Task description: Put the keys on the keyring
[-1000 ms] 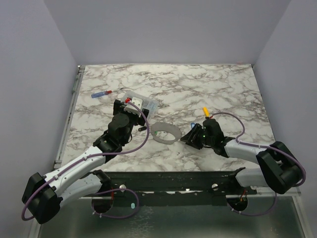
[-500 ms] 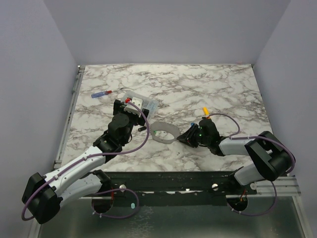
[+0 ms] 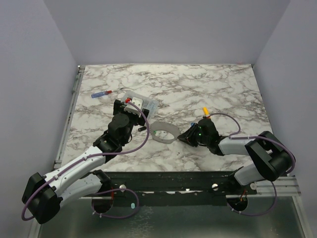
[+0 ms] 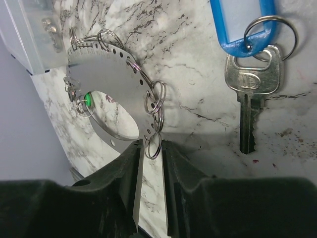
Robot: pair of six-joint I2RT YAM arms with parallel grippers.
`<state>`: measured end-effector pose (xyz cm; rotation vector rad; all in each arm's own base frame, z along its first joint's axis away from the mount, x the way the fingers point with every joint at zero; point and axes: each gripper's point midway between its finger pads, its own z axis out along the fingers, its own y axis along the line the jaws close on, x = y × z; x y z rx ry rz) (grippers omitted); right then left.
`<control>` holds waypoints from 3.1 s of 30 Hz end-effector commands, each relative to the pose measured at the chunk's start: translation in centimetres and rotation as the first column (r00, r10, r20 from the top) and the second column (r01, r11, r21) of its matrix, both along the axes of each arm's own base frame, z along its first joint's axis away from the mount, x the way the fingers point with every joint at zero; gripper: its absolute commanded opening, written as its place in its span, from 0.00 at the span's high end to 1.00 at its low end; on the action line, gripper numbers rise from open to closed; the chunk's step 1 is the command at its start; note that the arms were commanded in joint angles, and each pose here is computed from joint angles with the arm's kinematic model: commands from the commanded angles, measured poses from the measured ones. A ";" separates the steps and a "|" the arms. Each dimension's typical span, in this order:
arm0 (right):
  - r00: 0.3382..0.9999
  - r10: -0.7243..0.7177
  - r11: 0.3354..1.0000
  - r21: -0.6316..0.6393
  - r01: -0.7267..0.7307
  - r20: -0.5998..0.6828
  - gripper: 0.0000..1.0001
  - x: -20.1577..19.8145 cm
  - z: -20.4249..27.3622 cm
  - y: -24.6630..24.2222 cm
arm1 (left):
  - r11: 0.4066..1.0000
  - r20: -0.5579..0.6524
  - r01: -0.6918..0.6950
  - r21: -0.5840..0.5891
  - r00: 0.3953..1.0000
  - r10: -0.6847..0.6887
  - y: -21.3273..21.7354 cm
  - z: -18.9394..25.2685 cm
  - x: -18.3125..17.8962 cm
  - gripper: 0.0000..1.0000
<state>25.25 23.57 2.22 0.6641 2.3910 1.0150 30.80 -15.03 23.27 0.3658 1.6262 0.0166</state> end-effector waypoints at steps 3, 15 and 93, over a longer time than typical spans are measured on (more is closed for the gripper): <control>1.000 0.023 0.987 -0.162 -0.024 -0.007 0.69 -0.5 -2.2 -1.9 | 1.000 0.017 0.023 -0.011 1.000 -0.023 -0.5 1.3 -0.1 0.04; 0.773 0.487 0.844 -0.449 -0.294 0.408 0.30 -0.2 5.8 -2.3 | 0.999 0.019 0.032 -0.017 0.999 -0.032 -0.7 1.4 -0.1 0.04; -0.071 0.978 0.169 -0.940 -0.295 0.198 0.49 -5.3 1.4 7.3 | 0.999 0.033 0.030 -0.021 0.999 -0.029 -0.4 1.9 -0.3 0.04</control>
